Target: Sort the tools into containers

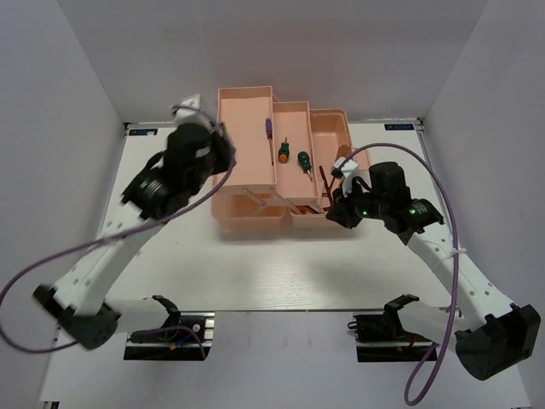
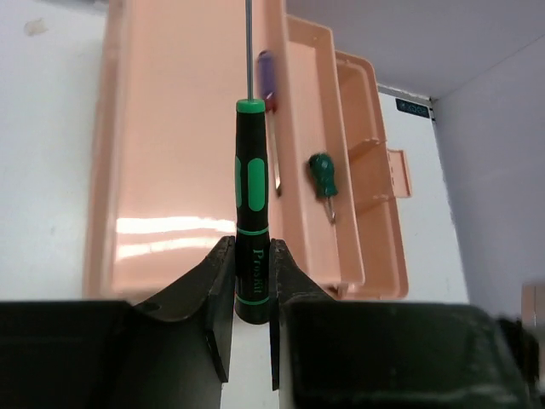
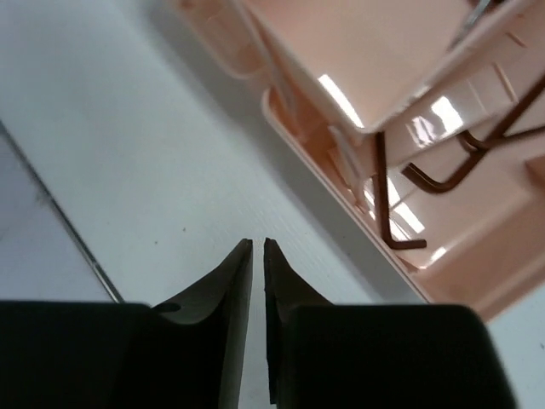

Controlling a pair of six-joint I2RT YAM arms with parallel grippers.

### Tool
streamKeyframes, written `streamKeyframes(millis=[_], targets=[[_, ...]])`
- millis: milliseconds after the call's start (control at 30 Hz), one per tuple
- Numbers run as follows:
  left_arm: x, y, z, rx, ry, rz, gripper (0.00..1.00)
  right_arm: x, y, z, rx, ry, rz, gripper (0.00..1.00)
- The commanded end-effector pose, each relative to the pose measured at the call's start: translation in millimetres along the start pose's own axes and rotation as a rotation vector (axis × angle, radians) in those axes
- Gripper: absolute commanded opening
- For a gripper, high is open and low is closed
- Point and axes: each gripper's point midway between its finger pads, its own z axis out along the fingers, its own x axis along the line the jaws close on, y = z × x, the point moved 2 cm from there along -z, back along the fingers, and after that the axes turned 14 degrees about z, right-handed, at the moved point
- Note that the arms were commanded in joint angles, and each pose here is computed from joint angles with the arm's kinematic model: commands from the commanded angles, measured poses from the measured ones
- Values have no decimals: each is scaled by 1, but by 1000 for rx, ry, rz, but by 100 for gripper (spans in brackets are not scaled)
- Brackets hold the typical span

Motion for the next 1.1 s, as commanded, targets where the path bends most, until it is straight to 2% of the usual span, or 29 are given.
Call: streamKeyframes(millis=[0, 33, 100, 133, 167, 233, 267, 300, 400, 433, 533, 600, 700, 767, 833, 867, 900, 933, 967, 1000, 1067], targets=[[-25, 16, 53, -7, -26, 163, 0, 25, -2, -5, 2, 180, -128, 18], [-34, 1, 83, 50, -21, 209, 0, 27, -5, -6, 12, 197, -129, 24], [-39, 14, 103, 46, 6, 223, 0, 30, -10, -7, 31, 229, -149, 39], [-42, 26, 110, 35, 12, 216, 0, 33, -11, -7, 37, 249, -156, 57], [-39, 1, 133, 117, 50, 253, 0, 37, -15, -9, 48, 284, -178, 65], [-35, -6, 146, 146, 80, 264, 2, 41, -17, -10, 60, 316, -217, 74], [-31, -11, 150, 160, 102, 274, 7, 42, -17, -10, 63, 329, -231, 76], [-27, -13, 154, 167, 113, 273, 19, 45, -19, -11, 64, 357, -271, 76], [-20, -14, 156, 171, 135, 274, 45, 52, -21, -12, 60, 420, -318, 74], [-20, -14, 156, 171, 135, 274, 59, 53, -21, -10, 48, 443, -384, 74], [-23, -4, 156, 156, 115, 268, 77, 61, -21, -6, 47, 530, -498, 73], [-30, 11, 146, 141, 78, 270, 81, 67, -17, -3, 20, 581, -560, 73], [-33, 33, 124, 106, 40, 272, 82, 76, -10, 15, 3, 594, -681, 73], [-32, 40, 99, 75, 20, 274, 82, 87, -13, 32, 40, 625, -727, 73], [-14, 43, 51, 20, 6, 237, 77, 82, -5, 52, 44, 552, -779, 73], [-4, 39, 33, -1, 10, 215, 70, 89, -8, 65, 68, 535, -828, 73], [15, -2, 30, 63, 37, 231, 61, 89, -6, 72, 77, 509, -849, 71], [31, 11, -16, -39, 33, 159, 51, 75, -3, 88, 105, 399, -889, 69], [44, -2, -31, -39, 51, 140, 43, 89, -3, 102, 108, 404, -920, 69], [63, -37, -34, 19, 93, 142, 43, 90, -5, 111, 126, 386, -915, 68], [95, -75, -66, 47, 158, 68, 45, 100, 9, 124, 107, 310, -928, 66]])
